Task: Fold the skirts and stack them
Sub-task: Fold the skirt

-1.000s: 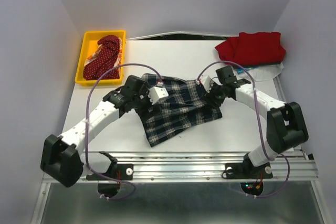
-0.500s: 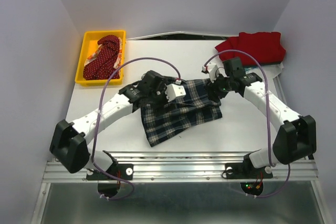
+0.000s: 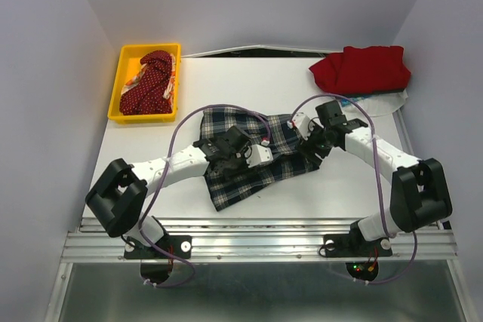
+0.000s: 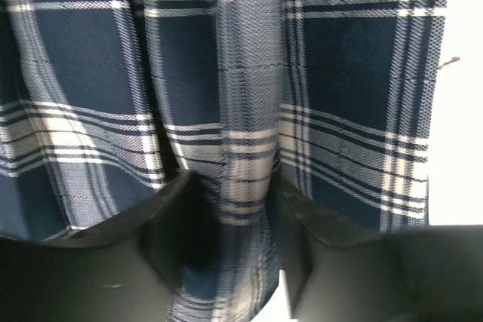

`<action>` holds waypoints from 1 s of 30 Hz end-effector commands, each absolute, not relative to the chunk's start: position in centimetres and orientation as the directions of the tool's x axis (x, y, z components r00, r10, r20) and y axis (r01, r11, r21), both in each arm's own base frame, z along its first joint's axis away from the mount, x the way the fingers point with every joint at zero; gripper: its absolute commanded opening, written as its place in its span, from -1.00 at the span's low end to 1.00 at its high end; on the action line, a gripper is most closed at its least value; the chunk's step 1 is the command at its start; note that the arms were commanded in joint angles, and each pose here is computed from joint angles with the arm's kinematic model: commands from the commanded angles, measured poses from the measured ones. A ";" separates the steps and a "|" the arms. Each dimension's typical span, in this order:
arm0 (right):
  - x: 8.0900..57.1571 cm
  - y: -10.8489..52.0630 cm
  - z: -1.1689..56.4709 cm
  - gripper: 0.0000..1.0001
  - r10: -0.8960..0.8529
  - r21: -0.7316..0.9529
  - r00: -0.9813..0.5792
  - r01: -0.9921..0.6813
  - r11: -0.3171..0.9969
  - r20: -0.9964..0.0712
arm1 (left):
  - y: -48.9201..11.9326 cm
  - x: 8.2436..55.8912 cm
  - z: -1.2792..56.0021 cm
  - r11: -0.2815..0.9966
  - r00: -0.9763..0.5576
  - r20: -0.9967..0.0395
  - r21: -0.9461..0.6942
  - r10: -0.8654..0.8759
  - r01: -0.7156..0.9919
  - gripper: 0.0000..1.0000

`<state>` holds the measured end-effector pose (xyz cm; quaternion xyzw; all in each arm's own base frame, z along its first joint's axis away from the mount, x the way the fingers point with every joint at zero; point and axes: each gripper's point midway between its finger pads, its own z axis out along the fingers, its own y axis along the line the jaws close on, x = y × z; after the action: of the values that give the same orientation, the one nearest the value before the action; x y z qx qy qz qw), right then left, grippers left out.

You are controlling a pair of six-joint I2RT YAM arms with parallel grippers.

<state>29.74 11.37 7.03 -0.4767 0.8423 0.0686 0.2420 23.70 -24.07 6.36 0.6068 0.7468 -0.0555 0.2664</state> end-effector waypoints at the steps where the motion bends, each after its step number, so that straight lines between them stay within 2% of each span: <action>1: 32.6 11.7 9.3 0.39 -0.824 -0.315 -0.252 -0.836 0.450 -0.508 | -24.1 24.7 7.8 0.302 -0.128 -0.498 0.286 0.858 0.909 0.04; 7: 33.9 11.9 8.4 0.22 -0.880 -0.487 -0.134 -0.790 0.373 -0.456 | -24.1 24.5 8.0 0.311 -0.143 -0.498 0.273 0.856 0.910 -0.06; 12: 33.7 12.4 8.4 0.13 -0.897 -0.514 -0.050 -0.805 0.297 -0.439 | -23.7 24.2 7.9 0.319 -0.159 -0.489 0.263 0.858 0.910 0.18; 15: 33.6 12.4 7.9 0.01 -0.911 -0.538 -0.020 -0.802 0.261 -0.413 | -22.9 24.0 7.9 0.326 -0.169 -0.473 0.272 0.865 0.906 0.24; 16: 33.8 12.3 7.9 -0.09 -0.912 -0.548 -0.018 -0.795 0.262 -0.410 | -22.7 23.8 7.9 0.326 -0.170 -0.470 0.272 0.866 0.906 0.24; 19: 34.6 12.6 8.3 -0.61 -0.905 -0.548 -0.035 -0.786 0.288 -0.425 | -21.4 23.6 7.6 0.335 -0.184 -0.442 0.293 0.878 0.896 0.22; 20: 34.8 12.8 8.6 -0.93 -0.900 -0.542 -0.039 -0.787 0.295 -0.434 | -21.1 23.5 7.7 0.338 -0.186 -0.440 0.297 0.878 0.893 0.19; 21: 35.2 13.2 9.2 -0.99 -0.893 -0.544 -0.034 -0.782 0.304 -0.450 | -20.6 23.4 7.3 0.336 -0.190 -0.424 0.302 0.886 0.892 0.08; 23: 35.6 13.5 9.9 -0.99 -0.890 -0.551 -0.026 -0.777 0.305 -0.456 | -20.1 23.4 7.3 0.339 -0.195 -0.416 0.307 0.888 0.889 -0.15; 24: 36.0 13.6 10.4 -0.99 -0.889 -0.559 -0.018 -0.772 0.303 -0.457 | -20.0 23.5 7.4 0.341 -0.195 -0.415 0.312 0.889 0.887 -0.38; 26: 36.3 13.8 11.1 -0.99 -0.888 -0.568 -0.012 -0.765 0.304 -0.459 | -19.7 23.8 7.9 0.347 -0.199 -0.417 0.316 0.887 0.883 -0.66; 27: 36.7 13.9 12.1 -0.99 -0.886 -0.576 -0.006 -0.758 0.307 -0.464 | -19.9 24.3 8.7 0.350 -0.194 -0.426 0.327 0.884 0.878 -0.99; 30: 36.9 14.2 13.6 -0.99 -0.880 -0.577 0.002 -0.756 0.309 -0.474 | -19.7 25.6 11.4 0.374 -0.192 -0.461 0.343 0.867 0.862 -1.00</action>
<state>34.62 12.86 8.99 -0.5899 0.7239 -0.0655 0.3517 24.06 -20.55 7.28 0.5750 0.7725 -0.0083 0.2694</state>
